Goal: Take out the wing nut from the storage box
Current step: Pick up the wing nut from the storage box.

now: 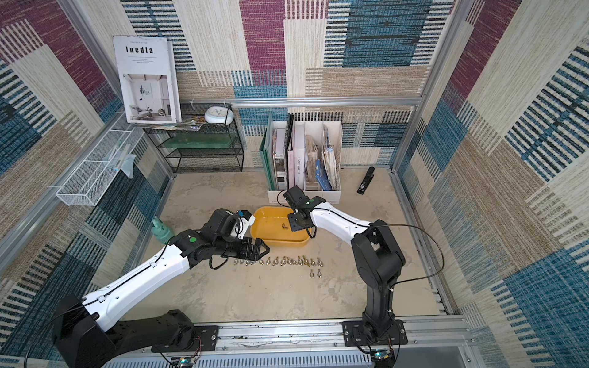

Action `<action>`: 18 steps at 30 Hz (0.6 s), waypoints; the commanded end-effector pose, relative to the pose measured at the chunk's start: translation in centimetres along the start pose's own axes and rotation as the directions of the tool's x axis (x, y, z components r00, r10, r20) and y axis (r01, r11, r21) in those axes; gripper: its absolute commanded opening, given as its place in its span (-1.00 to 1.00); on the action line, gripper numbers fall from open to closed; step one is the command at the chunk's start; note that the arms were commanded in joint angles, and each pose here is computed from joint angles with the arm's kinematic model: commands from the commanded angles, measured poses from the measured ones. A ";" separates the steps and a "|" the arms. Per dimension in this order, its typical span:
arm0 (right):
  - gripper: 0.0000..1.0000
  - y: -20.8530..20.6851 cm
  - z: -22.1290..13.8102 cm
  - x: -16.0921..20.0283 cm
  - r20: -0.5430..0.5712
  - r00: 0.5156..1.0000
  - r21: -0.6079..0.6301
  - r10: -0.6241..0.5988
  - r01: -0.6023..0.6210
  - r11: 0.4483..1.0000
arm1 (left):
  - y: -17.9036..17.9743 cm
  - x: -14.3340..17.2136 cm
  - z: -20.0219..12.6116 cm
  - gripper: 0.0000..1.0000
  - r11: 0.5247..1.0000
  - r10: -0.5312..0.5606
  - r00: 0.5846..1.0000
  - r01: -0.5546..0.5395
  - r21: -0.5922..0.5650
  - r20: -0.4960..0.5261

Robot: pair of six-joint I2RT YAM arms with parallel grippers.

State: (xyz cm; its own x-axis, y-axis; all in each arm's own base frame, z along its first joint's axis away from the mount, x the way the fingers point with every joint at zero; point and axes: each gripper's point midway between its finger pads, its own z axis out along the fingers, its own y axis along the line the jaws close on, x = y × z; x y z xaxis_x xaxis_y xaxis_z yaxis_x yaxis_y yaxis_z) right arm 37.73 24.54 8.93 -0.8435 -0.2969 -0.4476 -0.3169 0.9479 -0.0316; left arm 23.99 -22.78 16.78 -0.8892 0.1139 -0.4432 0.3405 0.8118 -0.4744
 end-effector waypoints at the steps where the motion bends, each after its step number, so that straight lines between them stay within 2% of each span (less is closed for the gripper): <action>1: -0.22 0.0 1.0 -0.3 -0.025 0.999 -0.016 -0.035 0.035 0.999 | 0.3 -0.6 0.1 0.98 1.000 0.009 1.000 -0.009 -0.004 0.009; 8: -0.23 -0.6 3.4 -0.7 -0.064 0.997 -0.020 -0.046 0.044 0.999 | 1.1 -1.3 0.5 0.98 1.000 -0.014 1.000 0.014 -0.006 0.009; 18: -0.28 -0.3 5.1 -2.4 -0.053 0.994 -0.030 -0.096 0.094 0.995 | 1.7 -2.3 0.9 0.98 1.000 -0.029 1.000 0.029 -0.006 0.004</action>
State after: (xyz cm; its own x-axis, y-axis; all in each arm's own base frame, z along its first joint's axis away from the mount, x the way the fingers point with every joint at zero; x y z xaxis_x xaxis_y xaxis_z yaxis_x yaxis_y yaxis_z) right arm 41.93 25.40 5.66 -0.8378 -0.3668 -0.4045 -0.3830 0.9227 -0.0433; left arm 26.50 -21.85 15.80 -0.9058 0.0811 -0.4158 0.2917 0.8311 -0.4735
